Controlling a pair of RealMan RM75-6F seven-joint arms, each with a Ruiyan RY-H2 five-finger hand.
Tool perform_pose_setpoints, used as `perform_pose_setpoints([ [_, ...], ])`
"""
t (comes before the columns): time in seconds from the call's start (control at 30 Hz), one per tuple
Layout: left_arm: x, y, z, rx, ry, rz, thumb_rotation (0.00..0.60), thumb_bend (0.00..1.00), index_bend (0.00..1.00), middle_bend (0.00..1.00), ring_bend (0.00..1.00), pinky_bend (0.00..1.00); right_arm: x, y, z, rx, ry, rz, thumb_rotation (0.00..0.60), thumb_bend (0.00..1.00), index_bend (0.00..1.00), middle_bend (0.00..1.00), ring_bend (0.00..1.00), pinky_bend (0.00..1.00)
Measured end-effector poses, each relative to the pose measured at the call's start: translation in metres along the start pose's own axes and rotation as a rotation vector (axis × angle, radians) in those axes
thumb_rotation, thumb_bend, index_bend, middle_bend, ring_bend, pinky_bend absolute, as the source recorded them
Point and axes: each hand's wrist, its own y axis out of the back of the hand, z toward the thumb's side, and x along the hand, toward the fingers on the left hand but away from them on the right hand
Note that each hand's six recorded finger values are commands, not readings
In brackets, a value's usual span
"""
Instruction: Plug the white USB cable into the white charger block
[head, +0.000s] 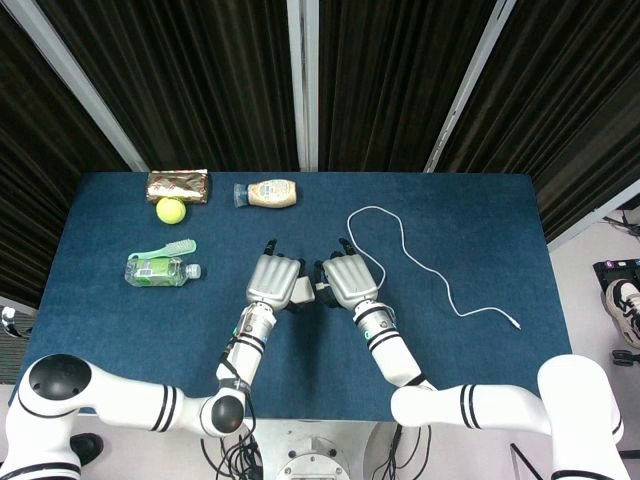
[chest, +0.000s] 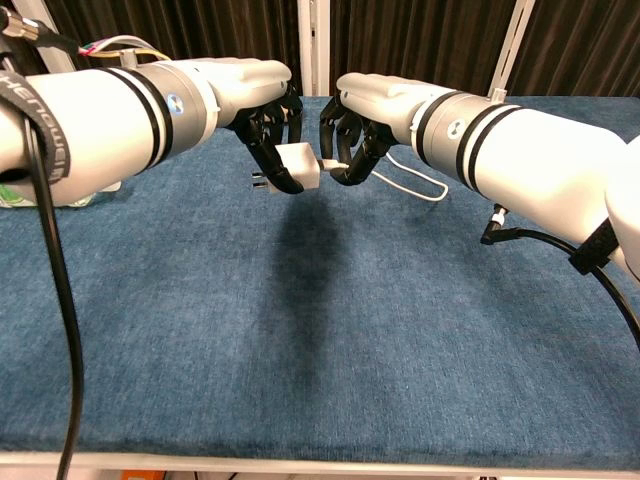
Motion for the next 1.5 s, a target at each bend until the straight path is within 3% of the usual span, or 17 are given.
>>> perform_pose_setpoints([
  [1.5, 0.0011, -0.0053, 0.0070, 0.114, 0.012, 0.023, 0.529, 0.22, 0.54, 0.52, 0.38, 0.09, 0.0001, -0.0011, 0.0089, -0.001, -0.003, 0.016, 0.600, 0.47, 0.67, 0.52, 0.29, 0.00],
])
